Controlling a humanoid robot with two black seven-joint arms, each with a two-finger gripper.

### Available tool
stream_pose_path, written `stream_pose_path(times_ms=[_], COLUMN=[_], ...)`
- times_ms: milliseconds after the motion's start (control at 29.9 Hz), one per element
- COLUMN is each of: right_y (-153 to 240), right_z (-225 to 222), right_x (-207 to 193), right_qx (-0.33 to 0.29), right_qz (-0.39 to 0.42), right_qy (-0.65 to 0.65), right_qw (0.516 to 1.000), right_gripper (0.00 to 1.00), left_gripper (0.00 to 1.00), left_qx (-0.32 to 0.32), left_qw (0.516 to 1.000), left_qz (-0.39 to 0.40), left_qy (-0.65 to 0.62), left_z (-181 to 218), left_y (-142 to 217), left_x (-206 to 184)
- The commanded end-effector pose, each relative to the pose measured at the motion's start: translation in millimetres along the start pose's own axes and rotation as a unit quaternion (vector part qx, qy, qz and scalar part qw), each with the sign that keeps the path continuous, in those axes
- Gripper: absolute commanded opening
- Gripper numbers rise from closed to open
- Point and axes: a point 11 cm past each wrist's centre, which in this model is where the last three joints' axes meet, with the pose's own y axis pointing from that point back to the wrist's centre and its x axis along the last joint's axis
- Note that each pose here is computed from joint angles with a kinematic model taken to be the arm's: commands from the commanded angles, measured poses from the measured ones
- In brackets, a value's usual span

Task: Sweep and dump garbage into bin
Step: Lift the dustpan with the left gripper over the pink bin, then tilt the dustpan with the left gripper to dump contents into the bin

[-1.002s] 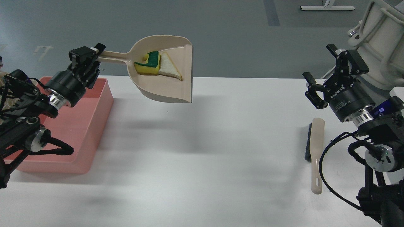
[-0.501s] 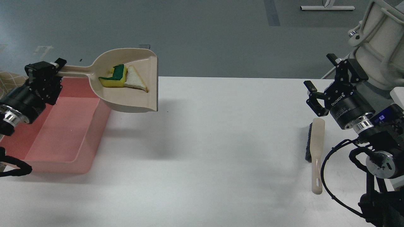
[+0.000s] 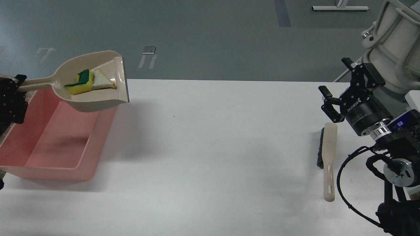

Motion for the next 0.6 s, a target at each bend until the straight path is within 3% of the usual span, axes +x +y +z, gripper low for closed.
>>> stream_pose_path(times_ms=[0, 234, 568], right_y=[2, 9, 11], right_z=[0, 3, 4], right_x=[2, 10, 11], right_qx=[-0.002, -0.014, -0.016], right_qz=[0.002, 0.008, 0.010], right_qy=[0.002, 0.013, 0.012], right_qw=[1.000, 1.000, 1.000], right_gripper=[1.00, 1.00, 1.00], left_gripper=[0.00, 0.00, 0.00], left_qx=[0.015, 0.030, 0.034], left_qw=[1.000, 0.999, 0.999], left_qz=[0.012, 0.030, 0.003], left_qy=[-0.001, 0.007, -0.013], left_z=[-7, -12, 3], left_y=[8, 26, 29], left_x=[27, 66, 72])
